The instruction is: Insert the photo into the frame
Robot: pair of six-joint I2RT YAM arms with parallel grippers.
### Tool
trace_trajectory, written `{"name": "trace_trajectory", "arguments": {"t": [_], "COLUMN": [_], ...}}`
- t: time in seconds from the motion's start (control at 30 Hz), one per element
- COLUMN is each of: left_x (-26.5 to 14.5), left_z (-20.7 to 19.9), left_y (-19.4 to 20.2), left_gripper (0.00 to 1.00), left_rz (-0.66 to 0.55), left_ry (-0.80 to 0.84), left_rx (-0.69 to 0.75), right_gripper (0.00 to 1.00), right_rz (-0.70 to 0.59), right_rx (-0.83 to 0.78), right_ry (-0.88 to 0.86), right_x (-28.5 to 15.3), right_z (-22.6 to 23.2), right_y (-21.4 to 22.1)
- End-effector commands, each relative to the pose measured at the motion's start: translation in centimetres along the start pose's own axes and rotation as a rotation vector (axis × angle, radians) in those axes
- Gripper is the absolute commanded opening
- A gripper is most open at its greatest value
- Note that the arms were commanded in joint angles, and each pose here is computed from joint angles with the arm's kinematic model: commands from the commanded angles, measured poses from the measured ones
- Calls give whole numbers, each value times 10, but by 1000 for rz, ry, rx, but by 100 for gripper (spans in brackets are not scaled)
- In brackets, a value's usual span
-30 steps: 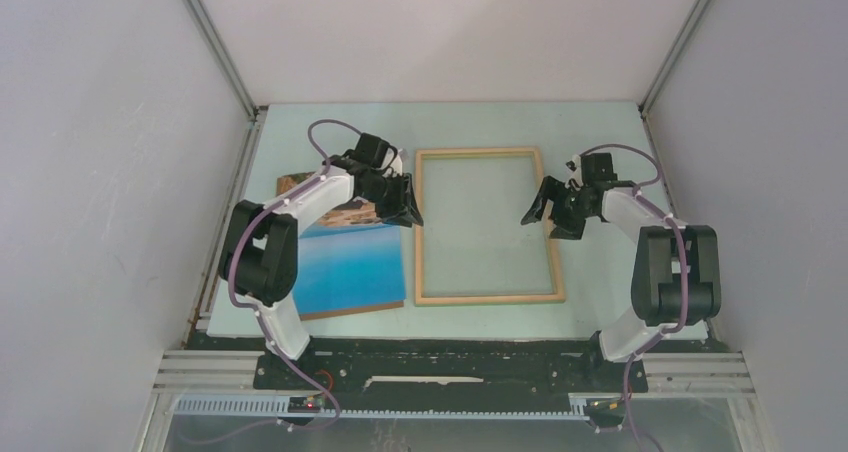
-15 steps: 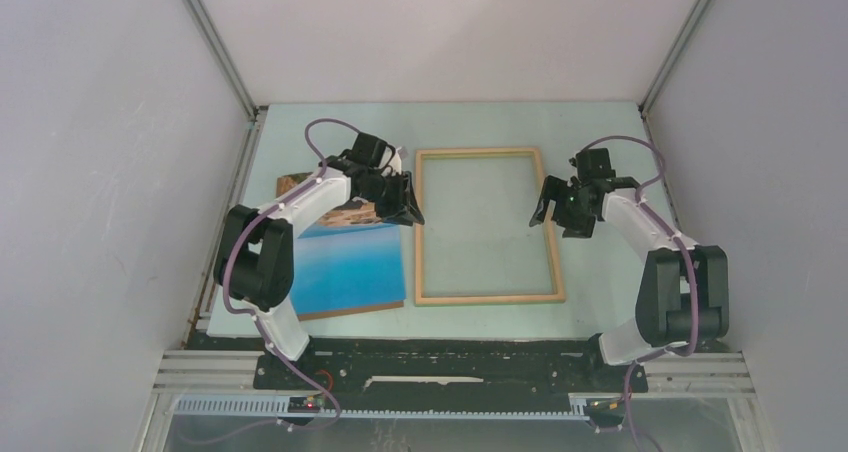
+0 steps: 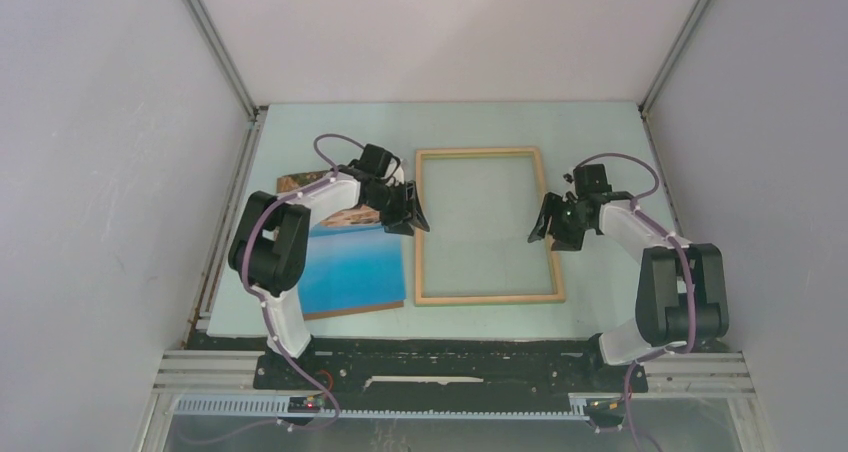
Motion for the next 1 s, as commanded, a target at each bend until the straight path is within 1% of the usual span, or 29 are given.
{"name": "trace_trajectory", "arguments": {"t": [0.0, 0.27, 0.5, 0.87, 0.97], "left_x": [16, 24, 22, 21, 23], "left_z": [7, 11, 10, 9, 10], "left_y": [2, 4, 3, 3, 4], "left_gripper": [56, 58, 58, 58, 58], "left_rz": [32, 52, 50, 56, 62], "left_ry": [22, 17, 17, 17, 18], "left_rx": [-57, -68, -64, -62, -66], "right_gripper": [68, 67, 70, 69, 68], "right_rz": [-14, -5, -92, -24, -11], "right_rx": [-5, 4, 27, 48, 50], "right_ry": [-38, -130, -50, -63, -112], "right_x": [9, 16, -9, 13, 16], "right_z": [1, 12, -6, -11, -6], "right_y": [-2, 0, -11, 0, 1]}}
Point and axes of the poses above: each gripper's point midway between its finger pads, its own x axis out along the fingers, its own z axis along the line the jaws close on, y = z × x, the point moved 3 cm from there along -x, back along the fingers, and after that the axes turned 15 degrees about -x, right-handed, at the moved point
